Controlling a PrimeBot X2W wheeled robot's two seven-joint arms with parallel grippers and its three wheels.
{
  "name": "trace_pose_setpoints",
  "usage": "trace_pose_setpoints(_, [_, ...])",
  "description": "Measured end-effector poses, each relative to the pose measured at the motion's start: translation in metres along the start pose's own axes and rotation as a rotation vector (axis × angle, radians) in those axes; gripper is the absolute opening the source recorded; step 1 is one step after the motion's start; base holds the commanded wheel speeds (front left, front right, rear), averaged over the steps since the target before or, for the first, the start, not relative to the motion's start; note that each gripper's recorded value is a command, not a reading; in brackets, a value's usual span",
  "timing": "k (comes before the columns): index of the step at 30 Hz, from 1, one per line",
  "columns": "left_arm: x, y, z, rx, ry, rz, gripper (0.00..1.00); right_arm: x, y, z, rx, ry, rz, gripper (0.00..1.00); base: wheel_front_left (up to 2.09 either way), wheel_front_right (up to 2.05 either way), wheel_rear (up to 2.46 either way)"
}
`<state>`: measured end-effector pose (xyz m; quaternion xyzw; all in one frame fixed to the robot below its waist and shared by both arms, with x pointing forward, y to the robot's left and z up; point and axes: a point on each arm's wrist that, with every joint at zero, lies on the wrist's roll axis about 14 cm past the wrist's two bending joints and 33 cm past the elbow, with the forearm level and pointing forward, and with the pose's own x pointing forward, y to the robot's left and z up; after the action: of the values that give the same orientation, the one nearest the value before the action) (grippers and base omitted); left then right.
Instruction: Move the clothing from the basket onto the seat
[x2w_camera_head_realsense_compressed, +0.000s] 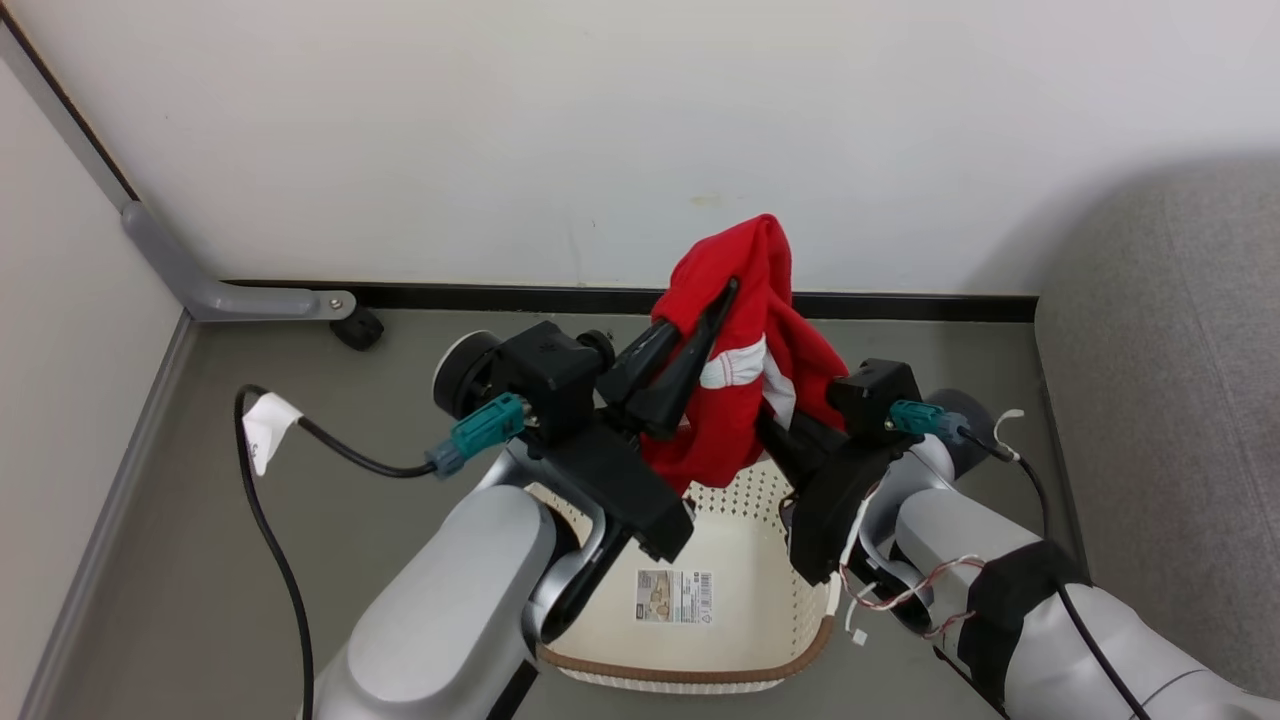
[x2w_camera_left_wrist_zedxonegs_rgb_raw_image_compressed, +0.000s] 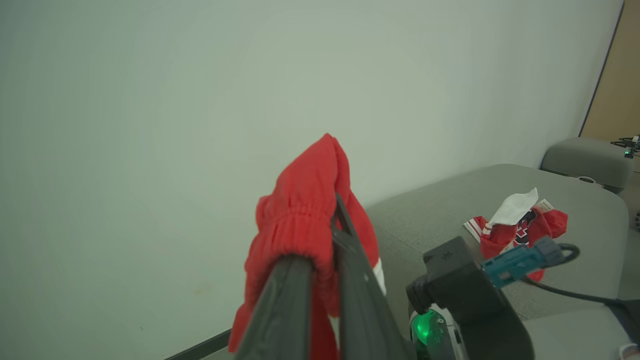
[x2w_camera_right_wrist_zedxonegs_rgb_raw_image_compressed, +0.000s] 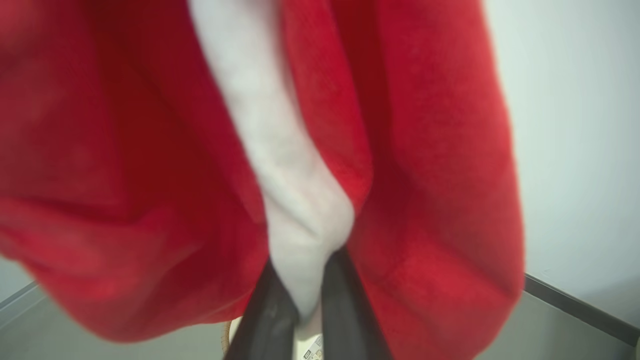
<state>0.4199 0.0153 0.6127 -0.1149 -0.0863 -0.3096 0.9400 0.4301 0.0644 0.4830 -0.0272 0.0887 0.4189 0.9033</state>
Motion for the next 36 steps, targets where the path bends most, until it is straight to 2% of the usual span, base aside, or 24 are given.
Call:
trace_pose_setpoints(10, [-0.016,0.012,-0.034,-0.026,0.086,0.05,0.0,-0.011,-0.014,0.017,0.09,-0.077,-0.064,0.0,0.0,0.0,0.0])
trace_pose_setpoints(18, [-0.031,0.002,-0.062,-0.05,0.155,0.031,0.0,-0.043,-0.062,0.031,0.155,-0.155,-0.216,0.0,0.0,0.0,0.0])
trace_pose_setpoints(19, [-0.031,-0.004,-0.063,-0.08,0.156,0.022,1.0,-0.053,-0.07,0.033,0.165,-0.175,-0.244,0.0,0.0,0.0,0.0])
trace_pose_setpoints(26, [-0.03,-0.025,-0.06,-0.096,0.139,-0.037,1.0,-0.081,-0.09,0.036,0.145,-0.209,-0.317,0.0,0.0,0.0,0.0])
trace_pose_setpoints(31, [-0.033,-0.032,-0.067,-0.096,0.158,-0.06,1.0,-0.104,-0.107,0.035,0.07,-0.206,-0.374,0.0,0.0,0.0,0.0])
trace_pose_setpoints(36, [-0.031,-0.037,-0.068,-0.091,0.158,-0.079,1.0,-0.129,-0.117,0.03,0.043,-0.209,-0.435,0.0,0.0,0.0,0.0])
